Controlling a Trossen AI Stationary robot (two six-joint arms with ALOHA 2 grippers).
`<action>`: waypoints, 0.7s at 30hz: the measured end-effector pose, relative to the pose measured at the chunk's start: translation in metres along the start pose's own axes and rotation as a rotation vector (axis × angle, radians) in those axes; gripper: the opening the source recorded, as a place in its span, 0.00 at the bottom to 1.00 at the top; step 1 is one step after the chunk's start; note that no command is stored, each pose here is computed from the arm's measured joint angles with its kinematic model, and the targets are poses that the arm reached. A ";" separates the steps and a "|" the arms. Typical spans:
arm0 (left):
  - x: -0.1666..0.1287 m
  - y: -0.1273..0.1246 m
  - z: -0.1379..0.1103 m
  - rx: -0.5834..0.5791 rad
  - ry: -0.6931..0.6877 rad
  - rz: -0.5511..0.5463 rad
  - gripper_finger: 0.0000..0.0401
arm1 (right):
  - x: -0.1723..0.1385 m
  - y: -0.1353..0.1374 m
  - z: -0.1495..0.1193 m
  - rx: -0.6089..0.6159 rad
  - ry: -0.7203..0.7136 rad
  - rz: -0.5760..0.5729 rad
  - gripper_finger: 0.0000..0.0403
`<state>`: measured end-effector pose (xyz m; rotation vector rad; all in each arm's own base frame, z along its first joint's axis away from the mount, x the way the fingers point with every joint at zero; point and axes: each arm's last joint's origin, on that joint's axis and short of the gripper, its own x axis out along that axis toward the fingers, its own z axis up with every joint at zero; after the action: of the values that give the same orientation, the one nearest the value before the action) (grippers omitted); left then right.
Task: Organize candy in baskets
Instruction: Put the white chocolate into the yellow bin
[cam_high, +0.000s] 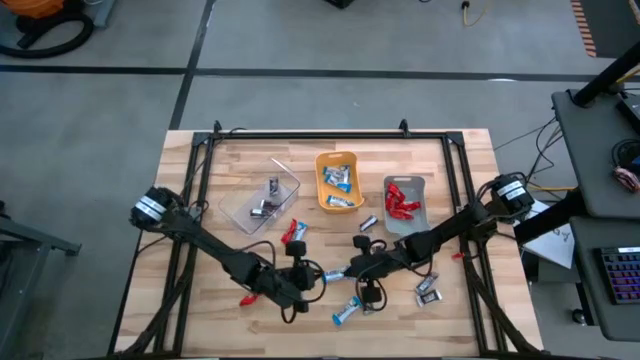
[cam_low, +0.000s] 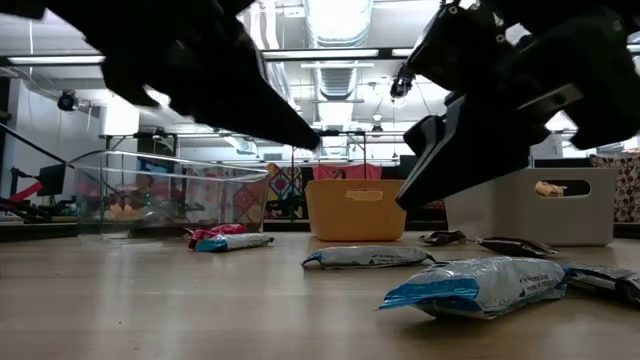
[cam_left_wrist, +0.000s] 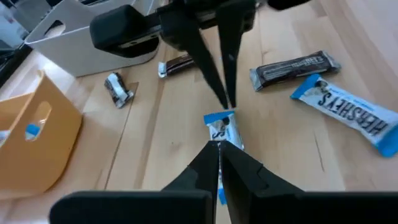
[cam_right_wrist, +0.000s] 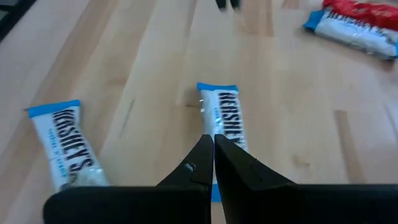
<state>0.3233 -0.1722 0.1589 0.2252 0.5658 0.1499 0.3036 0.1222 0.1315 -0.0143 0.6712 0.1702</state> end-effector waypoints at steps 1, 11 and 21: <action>0.004 -0.001 -0.002 0.004 -0.001 0.002 0.00 | 0.000 0.002 -0.001 0.001 0.005 0.003 0.02; 0.030 -0.015 -0.025 0.026 0.015 -0.014 0.00 | -0.002 0.008 -0.004 -0.026 0.015 -0.009 0.02; 0.035 -0.017 -0.031 0.003 0.036 -0.053 0.00 | -0.002 0.007 -0.006 0.001 0.003 -0.074 0.02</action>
<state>0.3370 -0.1760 0.1108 0.2110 0.6076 0.1021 0.2970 0.1282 0.1282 -0.0387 0.6731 0.0991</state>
